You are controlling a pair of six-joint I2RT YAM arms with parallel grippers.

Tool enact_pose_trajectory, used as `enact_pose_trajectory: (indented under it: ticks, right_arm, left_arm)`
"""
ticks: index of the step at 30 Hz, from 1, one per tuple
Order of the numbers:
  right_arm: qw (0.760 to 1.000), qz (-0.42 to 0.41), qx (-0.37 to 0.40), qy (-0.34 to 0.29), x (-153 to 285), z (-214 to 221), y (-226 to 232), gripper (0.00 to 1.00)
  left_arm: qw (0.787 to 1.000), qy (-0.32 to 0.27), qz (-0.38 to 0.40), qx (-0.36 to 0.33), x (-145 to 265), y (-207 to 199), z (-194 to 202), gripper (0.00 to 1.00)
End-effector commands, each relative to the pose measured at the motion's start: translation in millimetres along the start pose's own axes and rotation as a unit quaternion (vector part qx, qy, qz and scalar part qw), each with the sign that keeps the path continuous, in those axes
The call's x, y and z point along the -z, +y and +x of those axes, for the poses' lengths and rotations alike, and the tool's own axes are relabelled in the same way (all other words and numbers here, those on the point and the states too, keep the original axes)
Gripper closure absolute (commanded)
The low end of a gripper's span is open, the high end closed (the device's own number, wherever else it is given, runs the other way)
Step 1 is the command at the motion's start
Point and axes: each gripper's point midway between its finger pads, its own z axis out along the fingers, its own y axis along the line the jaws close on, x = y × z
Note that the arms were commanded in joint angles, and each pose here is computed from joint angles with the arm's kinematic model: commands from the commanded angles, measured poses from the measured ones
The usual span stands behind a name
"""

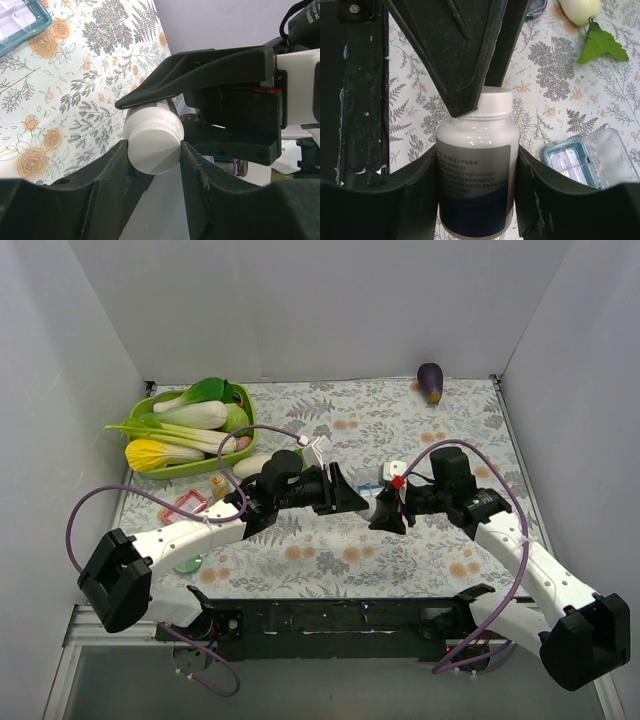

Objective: Sort the pills into containers

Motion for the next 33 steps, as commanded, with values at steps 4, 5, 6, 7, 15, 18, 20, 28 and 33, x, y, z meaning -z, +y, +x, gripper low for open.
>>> enact_pose_trajectory:
  ticks: [4,5,6,7,15,18,20,28,33]
  right_arm:
    - [0.995,-0.085,0.024,-0.054,6.8,-31.4,31.7,0.99]
    - [0.994,-0.094,0.022,-0.056,8.3,-30.7,36.4,0.99]
    - [0.992,-0.104,0.024,-0.061,9.1,-31.5,40.8,0.99]
    - [0.989,-0.120,0.029,-0.075,10.9,-36.1,48.2,0.99]
    - [0.976,-0.172,0.065,-0.116,17.5,-44.2,71.0,0.99]
    - [0.976,-0.175,0.060,-0.116,16.4,-44.0,70.1,0.99]
    - [0.976,-0.176,0.058,-0.115,15.6,-44.1,69.3,0.99]
    - [0.978,-0.170,0.050,-0.107,13.7,-39.6,67.0,0.99]
    - [0.979,-0.168,0.046,-0.106,13.2,-38.2,66.8,0.99]
  left_arm:
    - [0.988,-0.059,0.062,-0.131,39.0,-46.5,-20.8,0.25]
    - [0.982,-0.059,0.072,-0.164,45.5,-50.2,-18.4,0.16]
    - [0.976,-0.053,0.081,-0.193,51.6,-47.9,-10.4,0.11]
    - [0.969,-0.051,0.092,-0.224,57.1,-48.2,-5.1,0.09]
    - [0.855,-0.065,0.215,-0.467,107.3,-59.0,42.2,0.02]
    - [0.847,-0.063,0.211,-0.485,99.5,-61.7,38.2,0.02]
    - [0.838,-0.064,0.210,-0.500,92.6,-69.0,37.9,0.02]
    - [0.804,-0.032,0.172,-0.569,46.5,-75.0,42.8,0.07]
    - [0.803,-0.013,0.158,-0.574,39.0,-70.8,43.6,0.34]
